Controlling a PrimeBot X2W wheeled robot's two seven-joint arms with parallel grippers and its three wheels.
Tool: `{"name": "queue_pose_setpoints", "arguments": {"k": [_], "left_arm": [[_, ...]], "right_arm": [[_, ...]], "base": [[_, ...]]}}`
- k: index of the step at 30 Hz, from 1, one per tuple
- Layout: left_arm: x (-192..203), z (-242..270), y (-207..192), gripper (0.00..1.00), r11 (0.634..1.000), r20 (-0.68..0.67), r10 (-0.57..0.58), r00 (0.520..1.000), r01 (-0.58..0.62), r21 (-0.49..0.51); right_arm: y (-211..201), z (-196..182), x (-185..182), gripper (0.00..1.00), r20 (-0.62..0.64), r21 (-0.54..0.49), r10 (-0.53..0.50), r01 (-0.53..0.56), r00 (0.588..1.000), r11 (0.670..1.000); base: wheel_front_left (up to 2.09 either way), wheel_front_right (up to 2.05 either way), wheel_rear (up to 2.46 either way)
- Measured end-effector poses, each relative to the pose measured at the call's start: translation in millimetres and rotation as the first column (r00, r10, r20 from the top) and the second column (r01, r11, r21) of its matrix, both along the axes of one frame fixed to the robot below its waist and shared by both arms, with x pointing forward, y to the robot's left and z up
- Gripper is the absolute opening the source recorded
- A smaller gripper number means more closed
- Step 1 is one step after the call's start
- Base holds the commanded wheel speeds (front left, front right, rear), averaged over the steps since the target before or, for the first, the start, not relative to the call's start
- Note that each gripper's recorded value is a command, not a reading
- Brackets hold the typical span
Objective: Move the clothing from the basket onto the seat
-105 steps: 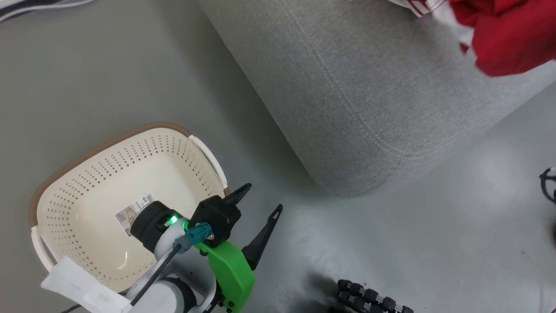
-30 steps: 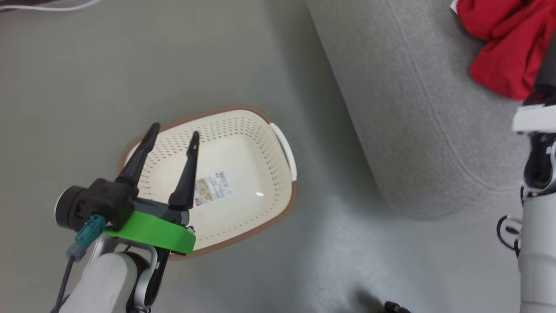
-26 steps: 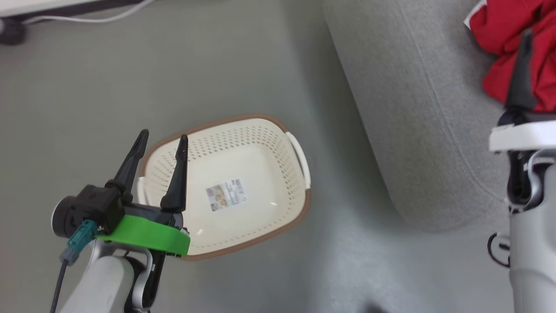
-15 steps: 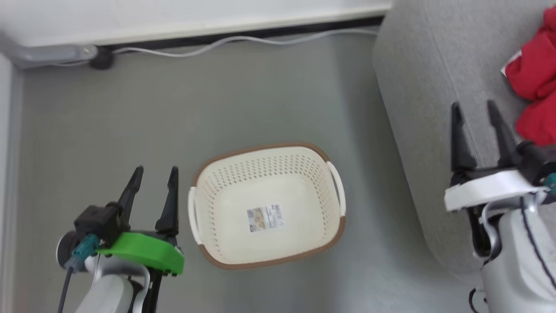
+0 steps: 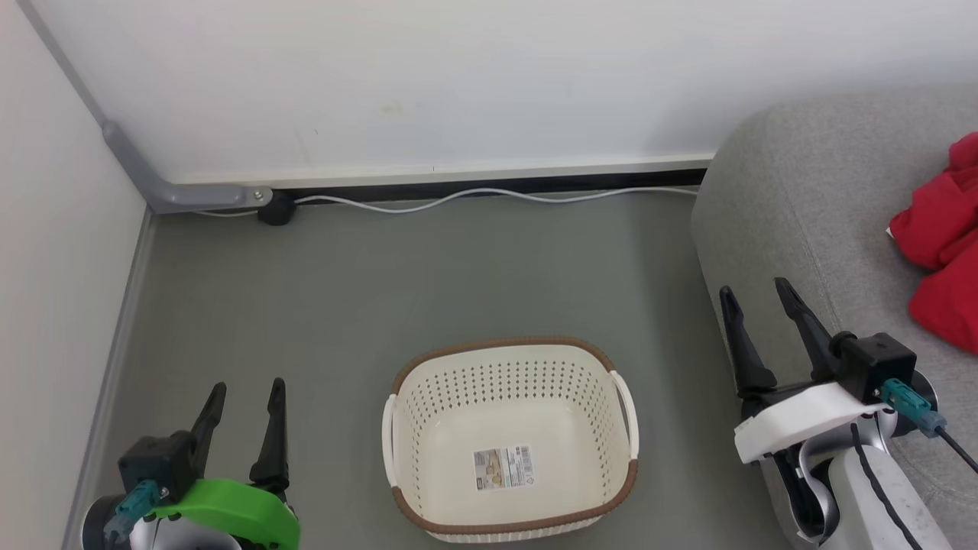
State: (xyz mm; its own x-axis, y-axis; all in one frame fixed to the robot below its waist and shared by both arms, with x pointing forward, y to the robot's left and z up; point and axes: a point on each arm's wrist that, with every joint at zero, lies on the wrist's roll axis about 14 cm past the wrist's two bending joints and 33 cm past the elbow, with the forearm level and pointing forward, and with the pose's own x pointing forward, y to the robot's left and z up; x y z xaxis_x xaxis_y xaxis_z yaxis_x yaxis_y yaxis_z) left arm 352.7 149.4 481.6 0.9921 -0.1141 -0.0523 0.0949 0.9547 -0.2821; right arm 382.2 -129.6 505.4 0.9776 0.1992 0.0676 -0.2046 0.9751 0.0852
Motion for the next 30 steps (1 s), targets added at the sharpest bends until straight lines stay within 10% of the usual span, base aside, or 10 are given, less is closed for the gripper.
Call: {"name": "queue_pose_setpoints", "arguments": {"k": [5,6,30], "left_arm": [[-3,9,0,1.00,1.000,0.029,0.000,1.000,0.000,-0.001],[-3,11,-1,0.00,1.000,0.036,-0.006,0.999,0.006,-0.003],[-10,-16,-3,0.00,0.973,-0.111,0.030,0.993,-0.055,-0.225]], "right_arm": [[0,7,-6,1.00,0.022,0.002,0.001,-0.001,1.000,1.000],[0,8,-8,0.00,0.023,0.002,0.000,0.000,1.000,1.000],[-20,-32,-20,0.00,-0.168,0.233,-0.075,0.114,0.983,0.966]], "base": [[0.00,0.00,0.00],[0.00,0.00,0.00],[0.00,0.00,0.00]]}}
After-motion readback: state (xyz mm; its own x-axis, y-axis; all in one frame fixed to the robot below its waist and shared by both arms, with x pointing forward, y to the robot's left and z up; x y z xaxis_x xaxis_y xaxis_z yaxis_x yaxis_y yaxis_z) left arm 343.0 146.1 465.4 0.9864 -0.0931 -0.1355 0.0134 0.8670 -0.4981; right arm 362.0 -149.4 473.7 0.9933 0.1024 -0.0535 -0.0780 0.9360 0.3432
